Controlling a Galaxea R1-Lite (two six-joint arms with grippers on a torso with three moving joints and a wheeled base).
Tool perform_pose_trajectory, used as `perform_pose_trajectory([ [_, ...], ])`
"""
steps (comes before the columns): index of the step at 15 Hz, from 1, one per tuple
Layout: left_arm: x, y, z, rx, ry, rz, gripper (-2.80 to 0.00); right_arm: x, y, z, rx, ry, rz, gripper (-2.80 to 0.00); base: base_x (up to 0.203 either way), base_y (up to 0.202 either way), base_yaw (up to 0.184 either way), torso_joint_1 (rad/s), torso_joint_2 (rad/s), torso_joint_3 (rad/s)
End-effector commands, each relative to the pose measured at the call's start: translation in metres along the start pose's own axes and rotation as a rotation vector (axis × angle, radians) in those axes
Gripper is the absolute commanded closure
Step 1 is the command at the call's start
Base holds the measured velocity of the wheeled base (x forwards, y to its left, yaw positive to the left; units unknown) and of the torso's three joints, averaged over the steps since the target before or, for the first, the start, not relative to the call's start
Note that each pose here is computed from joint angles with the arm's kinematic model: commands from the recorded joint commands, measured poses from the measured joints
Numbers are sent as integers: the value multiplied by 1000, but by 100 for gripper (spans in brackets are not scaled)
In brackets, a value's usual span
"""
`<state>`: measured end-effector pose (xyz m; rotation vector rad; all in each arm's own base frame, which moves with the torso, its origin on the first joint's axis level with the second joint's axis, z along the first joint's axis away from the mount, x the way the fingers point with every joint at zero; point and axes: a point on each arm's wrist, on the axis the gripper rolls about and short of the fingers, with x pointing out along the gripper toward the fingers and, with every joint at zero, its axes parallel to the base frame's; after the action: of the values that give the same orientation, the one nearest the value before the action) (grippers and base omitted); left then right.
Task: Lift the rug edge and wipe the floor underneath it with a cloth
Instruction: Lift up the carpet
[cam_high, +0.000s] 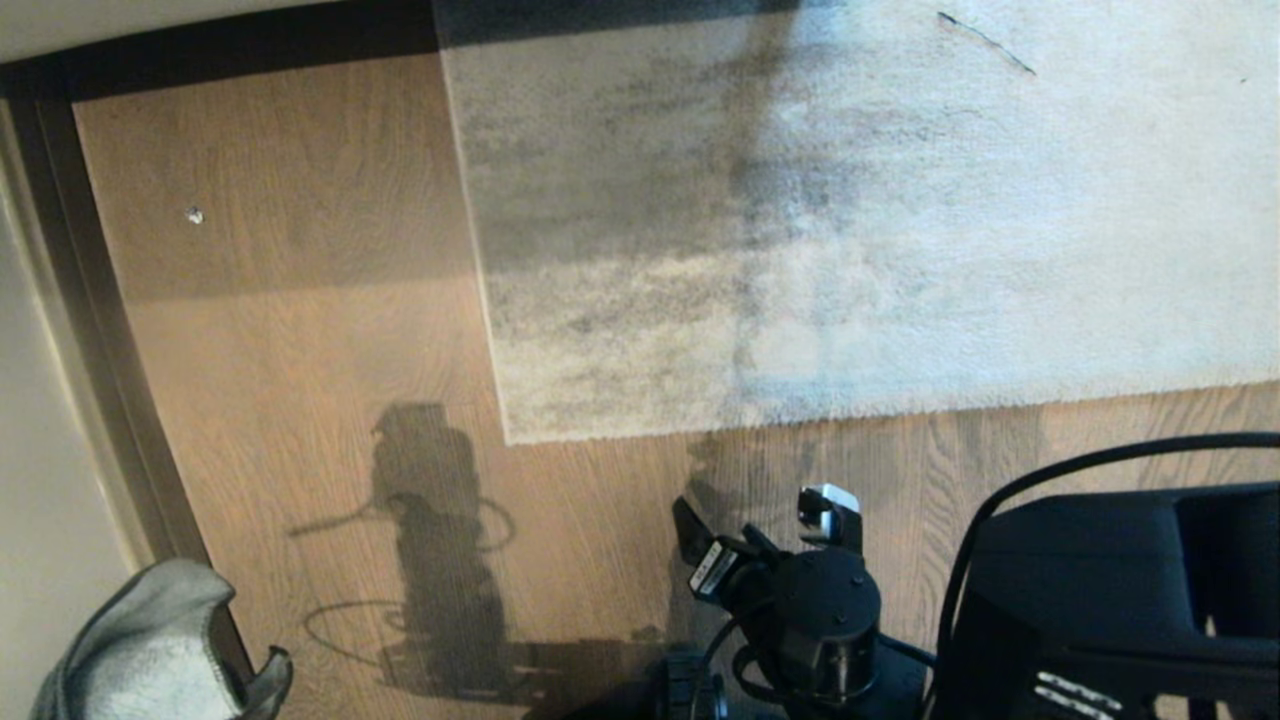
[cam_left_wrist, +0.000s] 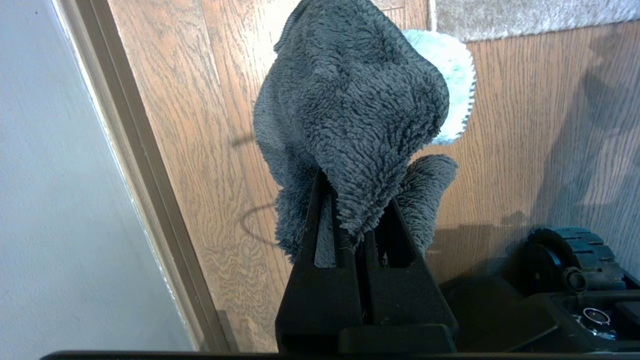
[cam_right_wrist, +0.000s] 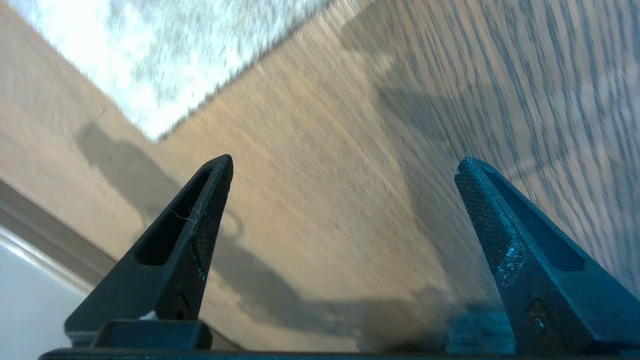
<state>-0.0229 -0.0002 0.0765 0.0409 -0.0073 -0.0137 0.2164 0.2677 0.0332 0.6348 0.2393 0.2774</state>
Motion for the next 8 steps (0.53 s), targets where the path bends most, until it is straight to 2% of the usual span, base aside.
perform_pose_trajectory([
  [1, 0, 0, 0, 1, -1, 0, 0, 11, 1, 0, 36, -43, 17, -280, 0, 0, 0, 0, 0, 0],
  [7, 0, 0, 0, 1, -1, 0, 0, 39, 14, 0, 91, -114, 57, -280, 0, 0, 0, 0, 0, 0],
  [8, 0, 0, 0, 1, -1, 0, 0, 44, 11, -3, 88, -114, 49, -280, 0, 0, 0, 0, 0, 0],
])
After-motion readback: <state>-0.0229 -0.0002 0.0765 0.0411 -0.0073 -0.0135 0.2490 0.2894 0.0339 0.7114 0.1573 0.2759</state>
